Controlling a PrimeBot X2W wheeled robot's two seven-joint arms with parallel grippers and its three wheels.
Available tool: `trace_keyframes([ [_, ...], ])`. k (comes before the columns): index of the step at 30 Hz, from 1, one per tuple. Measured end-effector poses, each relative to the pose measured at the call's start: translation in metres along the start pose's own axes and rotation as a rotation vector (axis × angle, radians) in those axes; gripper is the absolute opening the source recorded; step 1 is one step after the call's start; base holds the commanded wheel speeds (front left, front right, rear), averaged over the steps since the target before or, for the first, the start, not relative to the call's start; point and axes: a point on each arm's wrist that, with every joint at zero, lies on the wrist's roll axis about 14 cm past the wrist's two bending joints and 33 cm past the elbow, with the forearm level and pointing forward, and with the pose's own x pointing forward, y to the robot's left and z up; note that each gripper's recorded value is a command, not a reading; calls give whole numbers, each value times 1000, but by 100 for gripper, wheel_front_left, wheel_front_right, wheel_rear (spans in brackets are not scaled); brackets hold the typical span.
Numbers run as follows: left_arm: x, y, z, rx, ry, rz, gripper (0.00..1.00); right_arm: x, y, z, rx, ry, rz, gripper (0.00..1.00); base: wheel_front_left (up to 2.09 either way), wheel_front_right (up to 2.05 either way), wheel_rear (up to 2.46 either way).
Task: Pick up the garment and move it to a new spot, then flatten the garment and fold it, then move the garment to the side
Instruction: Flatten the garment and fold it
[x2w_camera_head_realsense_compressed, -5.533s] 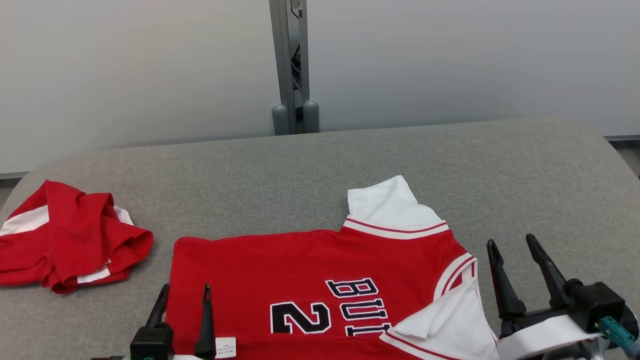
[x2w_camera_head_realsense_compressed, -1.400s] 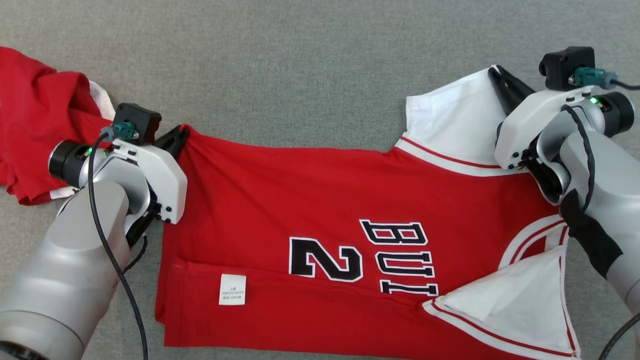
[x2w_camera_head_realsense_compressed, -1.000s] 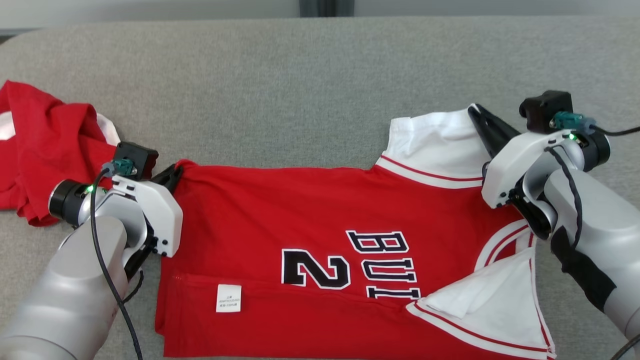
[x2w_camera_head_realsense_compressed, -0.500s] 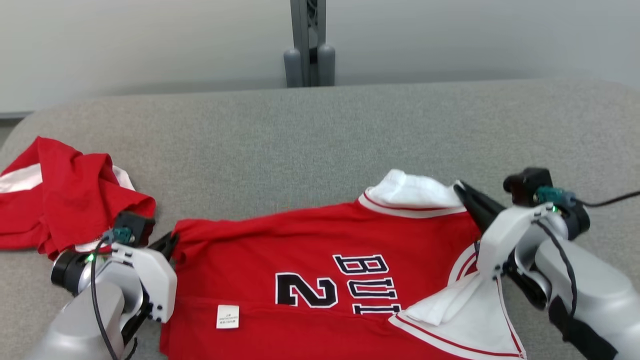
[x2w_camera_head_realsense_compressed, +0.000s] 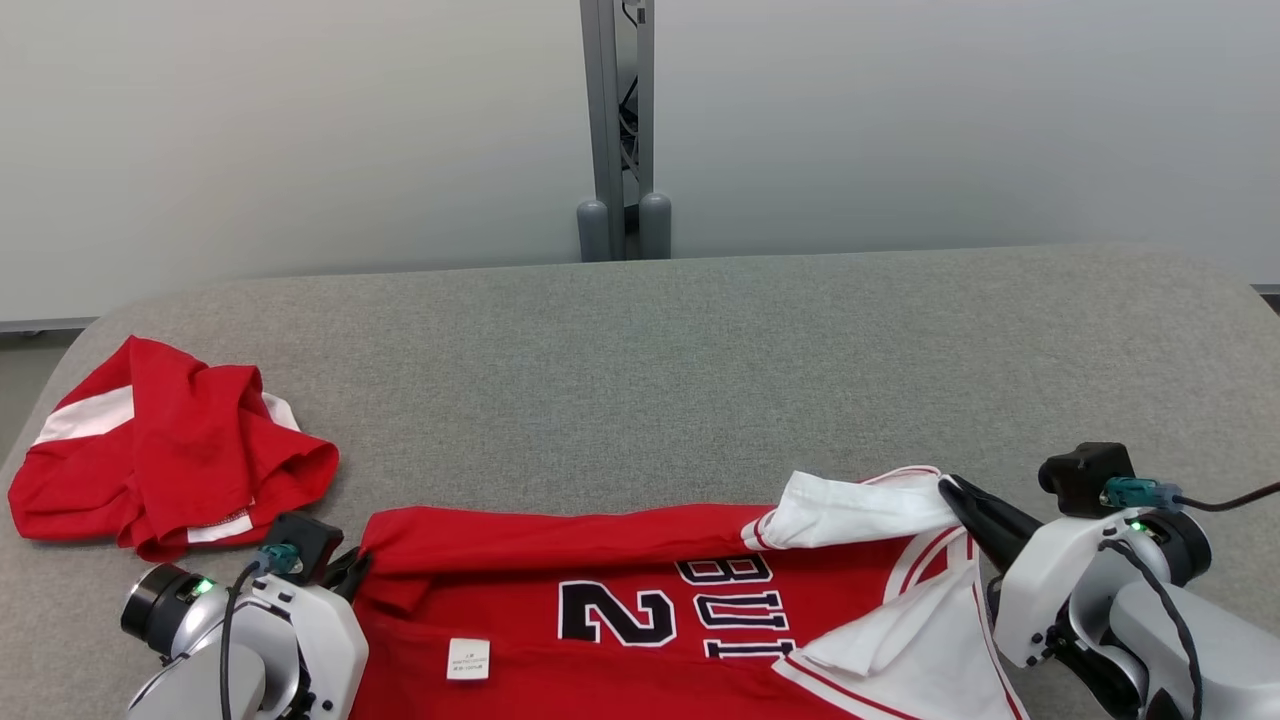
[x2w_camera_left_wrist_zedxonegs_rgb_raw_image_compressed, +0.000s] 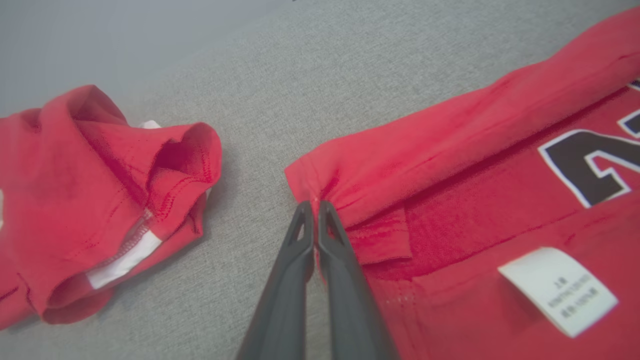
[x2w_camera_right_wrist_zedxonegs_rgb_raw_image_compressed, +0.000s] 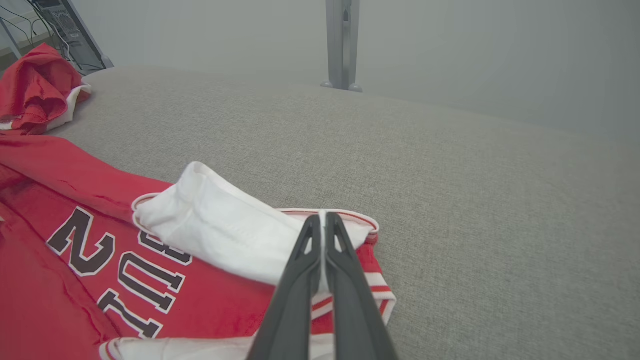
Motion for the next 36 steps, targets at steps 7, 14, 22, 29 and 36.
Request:
trace_keyframes([
  [7,-1,-8,6,82,-28,-14,0,-8,-7,2,7,-13,-12,0,0,0,0],
  [14,-4,-8,16,160,-65,-7,1,-18,-10,3,18,-27,-15,0,0,0,0],
  [22,-10,-8,16,215,-61,-7,2,-34,-8,-13,47,35,-2,0,0,0,0],
  [29,-16,-14,-5,257,19,-33,0,-47,-2,-25,76,102,21,0,0,0,0],
  [36,-26,-24,-23,268,99,-69,0,-53,6,-38,93,179,44,0,0,0,0],
])
